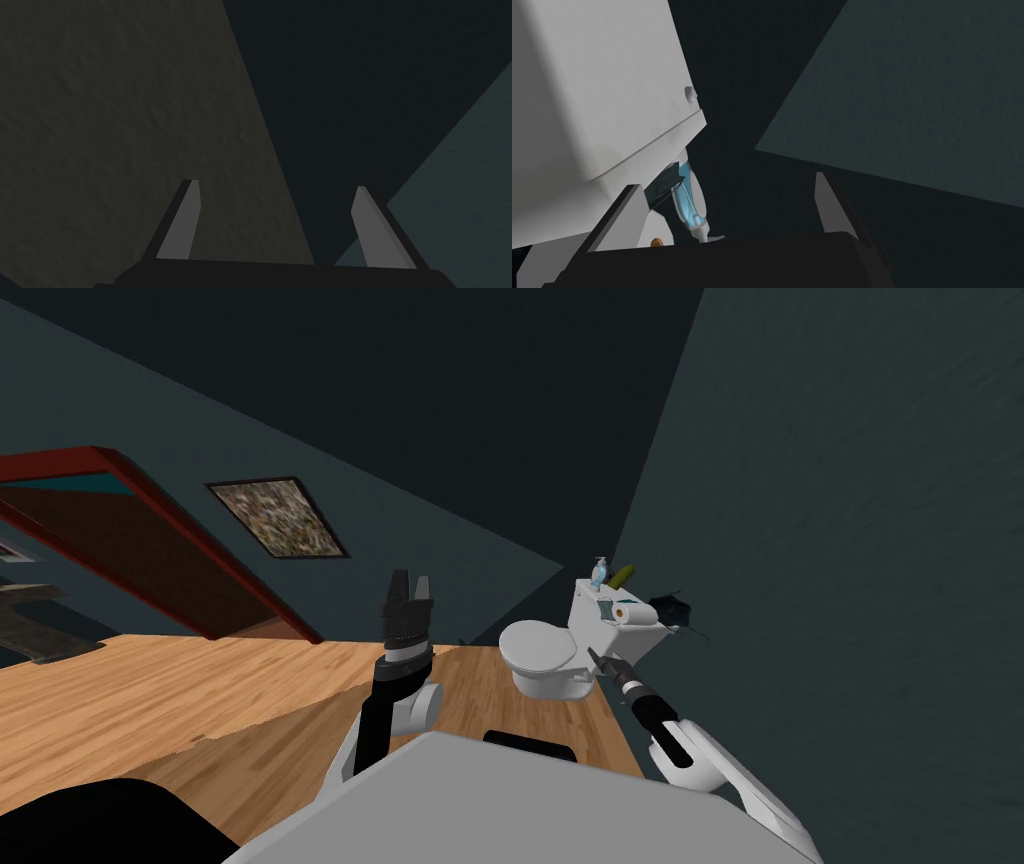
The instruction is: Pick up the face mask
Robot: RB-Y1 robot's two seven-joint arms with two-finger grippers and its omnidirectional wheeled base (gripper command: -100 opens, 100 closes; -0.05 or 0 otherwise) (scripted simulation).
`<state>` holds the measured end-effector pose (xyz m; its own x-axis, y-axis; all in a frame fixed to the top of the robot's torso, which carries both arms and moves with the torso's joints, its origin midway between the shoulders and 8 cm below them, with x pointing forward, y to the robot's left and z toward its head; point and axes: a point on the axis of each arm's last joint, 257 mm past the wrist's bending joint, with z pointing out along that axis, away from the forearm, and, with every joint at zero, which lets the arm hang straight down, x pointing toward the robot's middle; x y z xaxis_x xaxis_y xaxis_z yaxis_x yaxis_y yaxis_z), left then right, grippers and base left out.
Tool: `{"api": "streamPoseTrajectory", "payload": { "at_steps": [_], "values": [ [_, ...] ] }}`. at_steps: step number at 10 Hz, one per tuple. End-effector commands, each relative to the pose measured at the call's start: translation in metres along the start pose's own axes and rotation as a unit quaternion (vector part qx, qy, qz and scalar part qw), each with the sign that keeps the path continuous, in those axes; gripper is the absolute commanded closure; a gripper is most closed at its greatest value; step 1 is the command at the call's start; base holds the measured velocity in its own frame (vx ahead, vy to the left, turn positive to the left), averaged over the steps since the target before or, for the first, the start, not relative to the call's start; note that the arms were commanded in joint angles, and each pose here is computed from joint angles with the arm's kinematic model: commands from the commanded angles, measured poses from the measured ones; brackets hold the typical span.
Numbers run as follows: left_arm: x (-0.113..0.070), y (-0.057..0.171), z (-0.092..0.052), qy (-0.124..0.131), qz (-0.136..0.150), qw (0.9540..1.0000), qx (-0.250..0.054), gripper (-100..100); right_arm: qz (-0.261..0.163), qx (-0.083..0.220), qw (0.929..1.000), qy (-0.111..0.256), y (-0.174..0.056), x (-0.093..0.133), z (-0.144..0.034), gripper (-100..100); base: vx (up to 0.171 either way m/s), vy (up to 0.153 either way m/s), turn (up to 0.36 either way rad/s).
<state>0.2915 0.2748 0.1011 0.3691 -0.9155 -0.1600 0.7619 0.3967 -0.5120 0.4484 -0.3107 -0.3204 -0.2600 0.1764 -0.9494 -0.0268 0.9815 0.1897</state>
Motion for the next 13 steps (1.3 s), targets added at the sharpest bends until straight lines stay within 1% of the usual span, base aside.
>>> {"api": "streamPoseTrajectory", "payload": {
  "at_steps": [1,2,3,4,5,6,7,8,9,10,11,12,13],
  "values": [
    [0.000,0.000,0.000,0.000,0.000,1.0000,0.000,0,-0.032,0.023,0.9991,0.018,-0.013,0.013,0.003,-100,-0.039,0.013,0.065],
    [0.000,0.000,0.000,0.000,0.000,1.0000,0.000,0,-0.032,0.028,0.9989,0.020,-0.016,0.013,0.003,-100,-0.014,0.009,-0.023],
    [0.000,0.000,0.000,0.000,0.000,1.0000,0.000,0,-0.074,0.054,0.9950,0.040,-0.039,0.025,0.005,-100,-0.035,0.029,0.133],
    [0.000,0.000,0.000,0.000,0.000,1.0000,0.000,0,-0.082,0.061,0.9938,0.044,-0.044,0.028,0.004,-100,-0.036,0.024,0.091],
    [0.000,0.000,0.000,0.000,0.000,1.0000,0.000,0,-0.121,0.079,0.9876,0.060,-0.064,0.036,0.006,-100,-0.045,0.027,0.187],
    [0.000,0.000,0.000,0.000,0.000,1.0000,0.000,0,-0.133,0.093,0.9846,0.066,-0.073,0.039,0.004,-100,-0.037,0.020,0.063],
    [0.000,0.000,0.000,0.000,0.000,1.0000,0.000,0,-0.133,0.093,0.9845,0.066,-0.073,0.039,0.004,-100,-0.014,0.010,-0.036],
    [0.000,0.000,0.000,0.000,0.000,1.0000,0.000,0,-0.177,0.118,0.9736,0.085,-0.098,0.046,0.003,-100,-0.027,0.028,0.138],
    [0.000,0.000,0.000,0.000,0.000,1.0000,0.000,0,-0.183,0.126,0.9712,0.087,-0.103,0.047,0.002,-100,-0.031,0.022,0.093],
    [0.000,0.000,0.000,0.000,0.000,1.0000,0.000,0,-0.218,0.148,0.9602,0.094,-0.120,0.042,0.003,-100,-0.040,0.031,0.183],
    [0.000,0.000,0.000,0.000,0.000,1.0000,0.000,0,-0.233,0.156,0.9544,0.103,-0.130,0.049,-0.001,-100,-0.032,0.030,0.019],
    [0.000,0.000,0.000,0.000,0.000,1.0000,0.000,0,-0.276,0.174,0.9384,0.113,-0.149,0.047,-0.002,-100,-0.041,0.036,0.139],
    [0.000,0.000,0.000,0.000,0.000,1.0000,0.000,0,-0.281,0.185,0.9339,0.121,-0.159,0.052,-0.006,-100,-0.030,0.024,0.091]
  ]
}}
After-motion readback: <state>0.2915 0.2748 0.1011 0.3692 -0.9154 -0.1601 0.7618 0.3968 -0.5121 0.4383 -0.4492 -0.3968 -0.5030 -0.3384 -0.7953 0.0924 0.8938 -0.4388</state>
